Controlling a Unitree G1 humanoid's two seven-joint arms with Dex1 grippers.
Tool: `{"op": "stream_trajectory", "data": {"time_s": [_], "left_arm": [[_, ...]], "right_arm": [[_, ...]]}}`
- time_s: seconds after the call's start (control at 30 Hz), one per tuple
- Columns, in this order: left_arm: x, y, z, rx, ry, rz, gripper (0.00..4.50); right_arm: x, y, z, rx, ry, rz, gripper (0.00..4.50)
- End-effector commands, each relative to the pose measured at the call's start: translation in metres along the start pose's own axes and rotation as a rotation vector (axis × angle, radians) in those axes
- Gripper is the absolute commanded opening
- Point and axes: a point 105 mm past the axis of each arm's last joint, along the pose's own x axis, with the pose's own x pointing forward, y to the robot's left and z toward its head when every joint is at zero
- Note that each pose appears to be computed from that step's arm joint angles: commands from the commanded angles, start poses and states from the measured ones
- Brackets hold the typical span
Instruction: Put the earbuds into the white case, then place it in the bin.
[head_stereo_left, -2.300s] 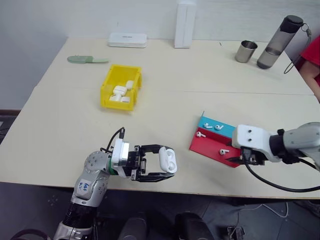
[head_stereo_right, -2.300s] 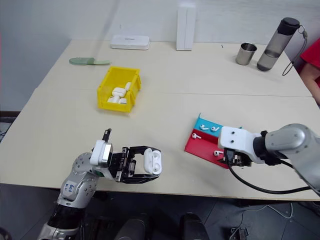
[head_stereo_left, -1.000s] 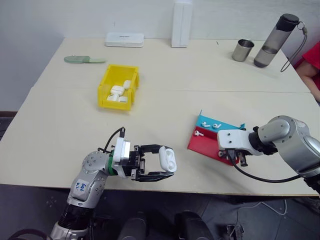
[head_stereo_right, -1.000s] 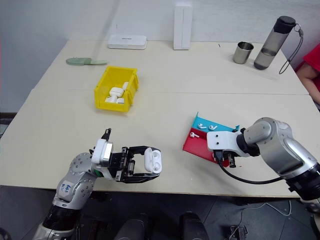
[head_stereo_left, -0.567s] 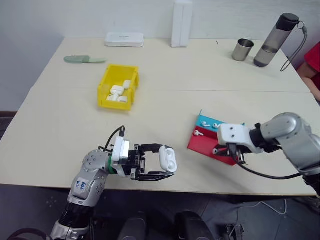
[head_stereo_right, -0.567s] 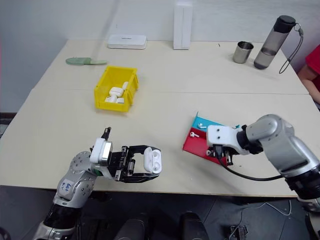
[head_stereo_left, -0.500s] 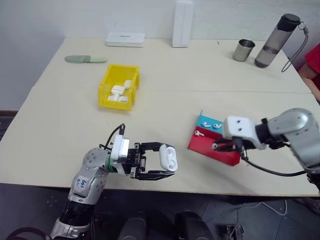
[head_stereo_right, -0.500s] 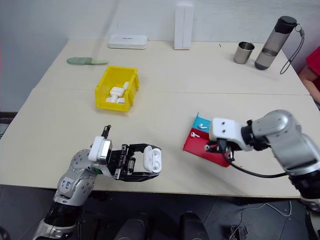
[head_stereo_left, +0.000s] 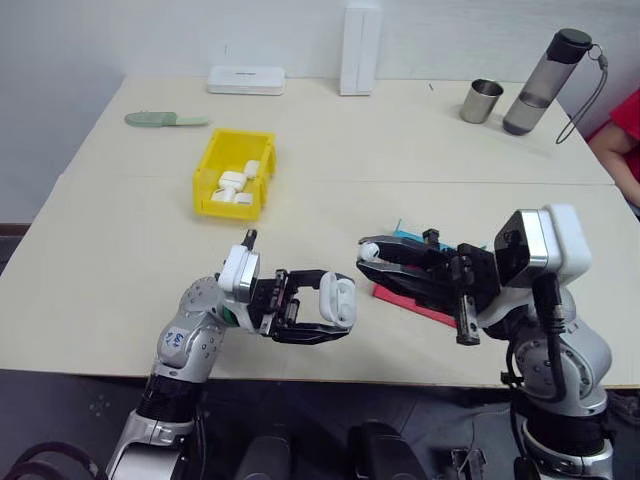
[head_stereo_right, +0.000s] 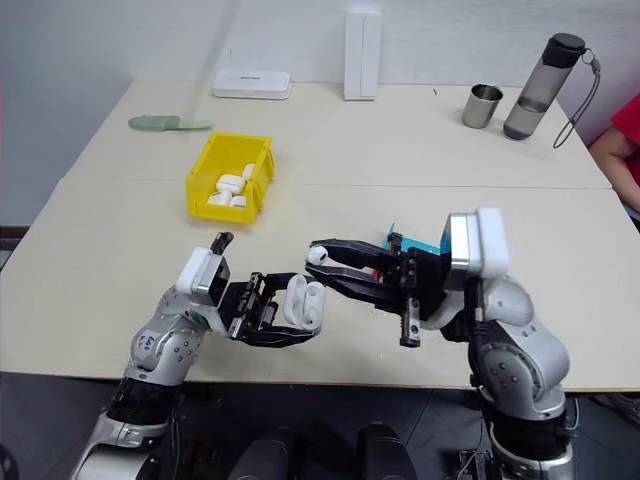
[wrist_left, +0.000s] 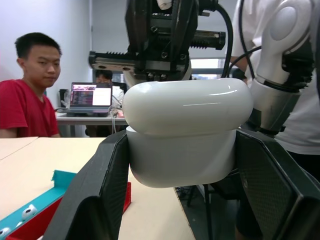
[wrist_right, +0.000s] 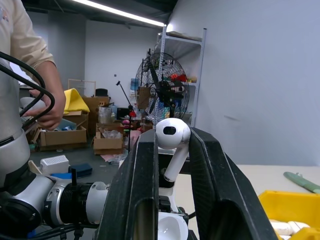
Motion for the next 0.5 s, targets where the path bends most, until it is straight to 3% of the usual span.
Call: {"op": "stream_trajectory", "data": {"time_s": [0.03,0.5], "left_arm": [[0.000,0.000,0.006,0.022,-0.019,-0.025,2.81],[-0.002,-0.002,0.011,0.029,-0.014,-0.027,2.81]], "right_arm": [[0.002,0.005,-0.007,-0.018,-0.015,0.022,0.50],[-0.002,0.005,-0.034,-0.035,0.029,0.061,0.50]]}}
